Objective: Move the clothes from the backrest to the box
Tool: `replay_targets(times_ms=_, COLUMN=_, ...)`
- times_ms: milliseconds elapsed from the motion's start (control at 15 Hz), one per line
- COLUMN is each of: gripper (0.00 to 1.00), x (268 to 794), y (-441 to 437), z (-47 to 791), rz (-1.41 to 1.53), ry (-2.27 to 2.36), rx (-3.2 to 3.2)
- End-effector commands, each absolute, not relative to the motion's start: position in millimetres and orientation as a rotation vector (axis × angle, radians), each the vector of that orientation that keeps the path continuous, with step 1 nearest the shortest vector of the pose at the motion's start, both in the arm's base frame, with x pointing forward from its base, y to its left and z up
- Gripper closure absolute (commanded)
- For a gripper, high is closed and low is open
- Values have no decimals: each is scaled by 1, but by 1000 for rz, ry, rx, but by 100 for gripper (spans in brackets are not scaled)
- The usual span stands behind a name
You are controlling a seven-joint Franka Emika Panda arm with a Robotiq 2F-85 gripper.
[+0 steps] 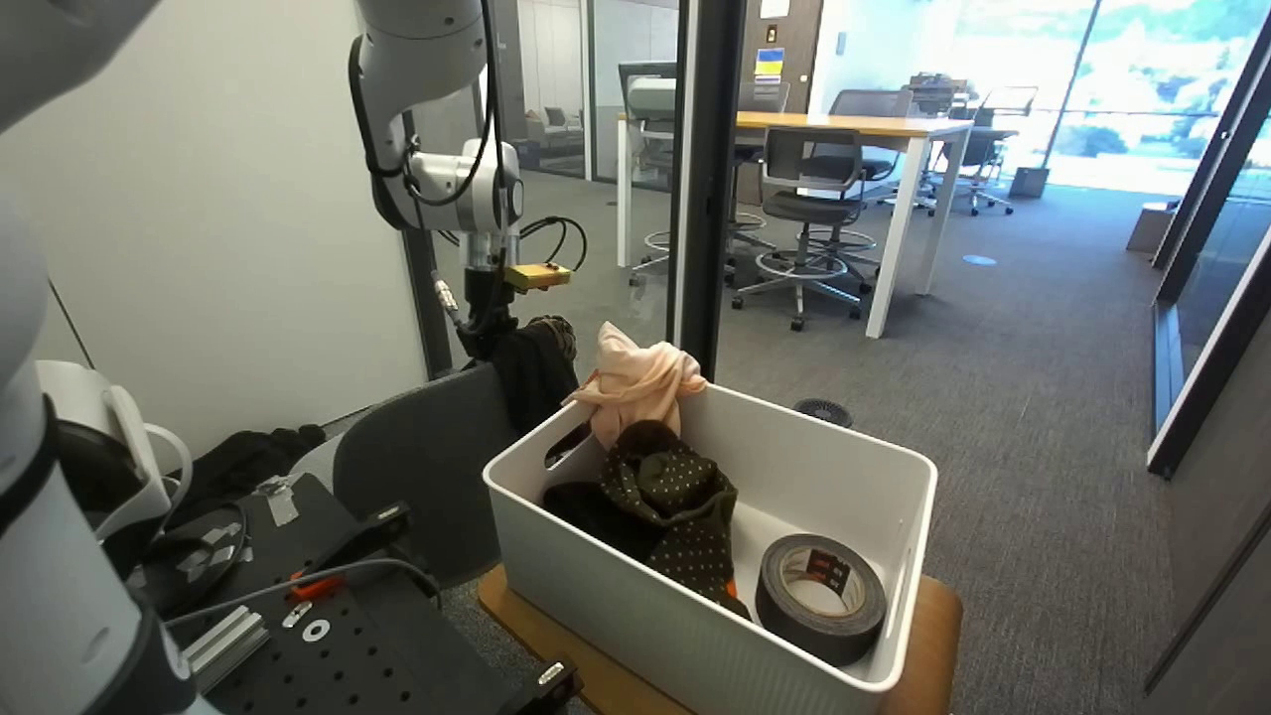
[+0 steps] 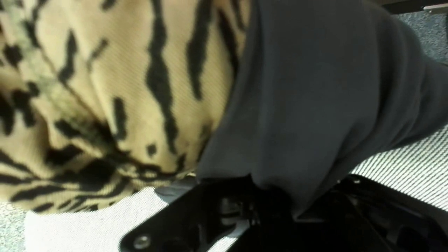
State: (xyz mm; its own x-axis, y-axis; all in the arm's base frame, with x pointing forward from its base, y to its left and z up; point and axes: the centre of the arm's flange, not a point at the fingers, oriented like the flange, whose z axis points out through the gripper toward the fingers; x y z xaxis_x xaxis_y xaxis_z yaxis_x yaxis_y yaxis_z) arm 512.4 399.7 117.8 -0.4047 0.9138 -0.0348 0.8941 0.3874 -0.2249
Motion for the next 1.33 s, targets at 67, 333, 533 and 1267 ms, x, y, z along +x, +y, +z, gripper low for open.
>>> replay_targets(times_ms=67, gripper=86, x=525, y=398, z=117, rz=371, ry=-2520, rx=-1676)
replay_targets(times_ms=333, gripper=86, x=529, y=394, z=121, rz=416, ry=-2493, rx=-1686)
replay_targets(times_ms=533, gripper=88, x=538, y=383, z=144, rz=486, ry=-2409, rx=-1691)
replay_targets(times_ms=1267, gripper=88, x=569, y=259, z=309, rz=651, ry=-2022, rx=-1905)
